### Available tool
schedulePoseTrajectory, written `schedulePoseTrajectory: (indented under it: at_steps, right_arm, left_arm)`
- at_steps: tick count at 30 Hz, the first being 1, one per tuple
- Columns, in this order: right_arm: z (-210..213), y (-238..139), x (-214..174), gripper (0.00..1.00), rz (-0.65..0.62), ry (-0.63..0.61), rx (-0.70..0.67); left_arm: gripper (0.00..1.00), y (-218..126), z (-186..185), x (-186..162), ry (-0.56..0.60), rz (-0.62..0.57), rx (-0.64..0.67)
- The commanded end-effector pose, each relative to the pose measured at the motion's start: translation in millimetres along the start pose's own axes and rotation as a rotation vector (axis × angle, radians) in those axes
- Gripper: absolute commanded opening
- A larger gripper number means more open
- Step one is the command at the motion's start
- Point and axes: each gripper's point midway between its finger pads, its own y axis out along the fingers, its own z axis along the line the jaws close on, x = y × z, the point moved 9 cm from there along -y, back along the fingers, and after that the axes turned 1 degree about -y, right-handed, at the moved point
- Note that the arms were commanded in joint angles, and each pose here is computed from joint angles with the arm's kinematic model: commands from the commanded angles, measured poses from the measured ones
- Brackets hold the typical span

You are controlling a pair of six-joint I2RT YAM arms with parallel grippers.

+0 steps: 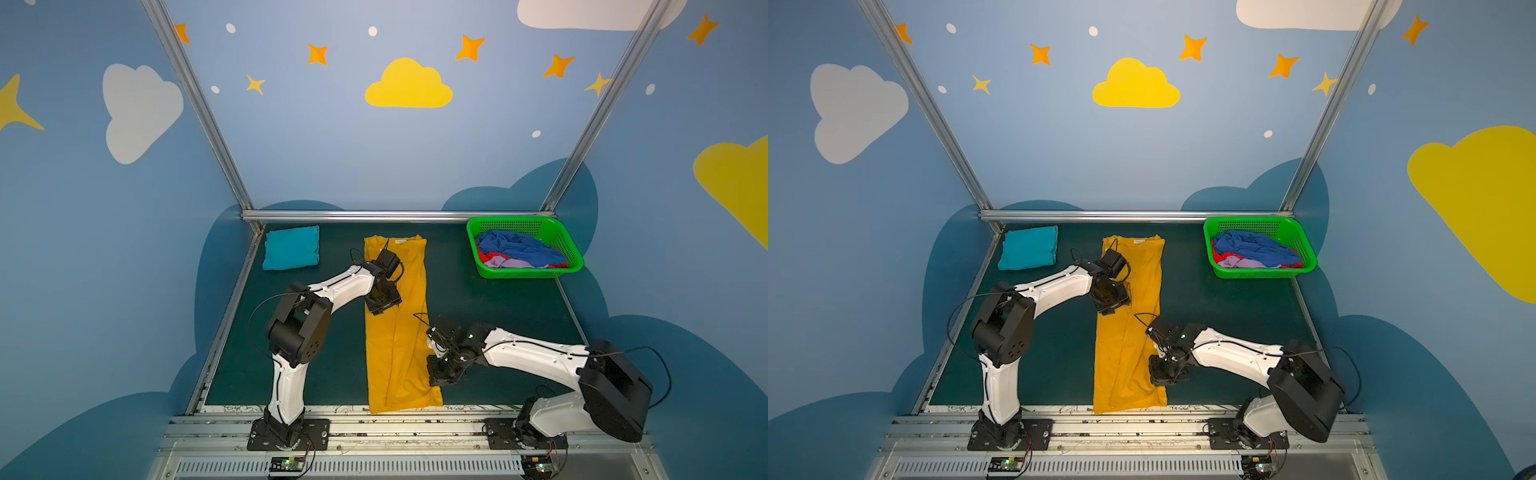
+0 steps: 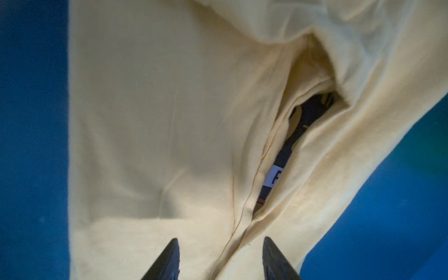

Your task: Fold and stack the t-shirts

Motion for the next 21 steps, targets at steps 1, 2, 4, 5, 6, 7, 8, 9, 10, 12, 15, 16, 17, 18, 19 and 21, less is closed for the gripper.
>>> schedulePoseTrajectory:
  at_steps: [1, 2, 4, 5, 6, 7, 8, 9, 10, 12, 15, 16, 17, 18, 19, 21]
  right_arm:
    - [-8, -3, -16, 0.0, 0.073, -0.001, -0.016]
    - [-13, -8, -22, 0.0, 0.058, 0.006, -0.027]
    - [-22, -20, -34, 0.0, 0.018, 0.019, -0.046]
    - [-26, -27, -40, 0.0, -0.01, 0.027, -0.047]
    - [-34, -30, -48, 0.0, -0.027, 0.042, -0.054]
    - [-38, -34, -53, 0.0, -0.044, 0.053, -0.049]
    - [-42, -36, -58, 0.0, -0.064, 0.061, -0.03]
    - [-46, -36, -63, 0.0, -0.079, 0.061, -0.007]
    - [-50, -36, -67, 0.0, -0.092, 0.072, 0.007]
    - [-59, -30, -75, 0.0, -0.108, 0.077, 0.03]
    - [-71, -17, -82, 0.0, -0.11, 0.076, 0.046]
    - [-74, -15, -83, 0.0, -0.113, 0.078, 0.042]
    - [-76, -13, -83, 0.0, -0.12, 0.078, 0.038]
    - [-76, -13, -82, 0.0, -0.132, 0.077, 0.034]
    - [-75, -14, -81, 0.0, -0.143, 0.076, 0.031]
    - [-71, -18, -76, 0.0, -0.168, 0.057, 0.033]
  left_arm:
    - [0.55, 2, 6, 5, -0.006, -0.003, 0.024]
    - [0.55, 2, 8, 5, -0.011, -0.003, 0.026]
    - [0.55, 3, 10, 6, -0.017, -0.001, 0.025]
    - [0.55, 3, 12, 7, -0.023, -0.002, 0.025]
    - [0.54, 4, 13, 7, -0.026, -0.002, 0.025]
    - [0.54, 6, 14, 8, -0.03, 0.001, 0.024]
    - [0.54, 6, 15, 8, -0.034, 0.002, 0.023]
    - [0.54, 7, 15, 8, -0.034, 0.005, 0.024]
    - [0.54, 9, 16, 8, -0.037, 0.007, 0.026]
    - [0.53, 11, 17, 8, -0.036, 0.012, 0.029]
    - [0.54, 15, 18, 8, -0.037, 0.013, 0.035]
    - [0.54, 17, 19, 9, -0.039, 0.013, 0.037]
    - [0.54, 21, 19, 10, -0.039, 0.013, 0.039]
    - [0.53, 23, 18, 12, -0.045, 0.013, 0.036]
    - [0.53, 25, 15, 14, -0.05, 0.014, 0.021]
    - [0.54, 23, 4, 22, -0.051, -0.008, -0.016]
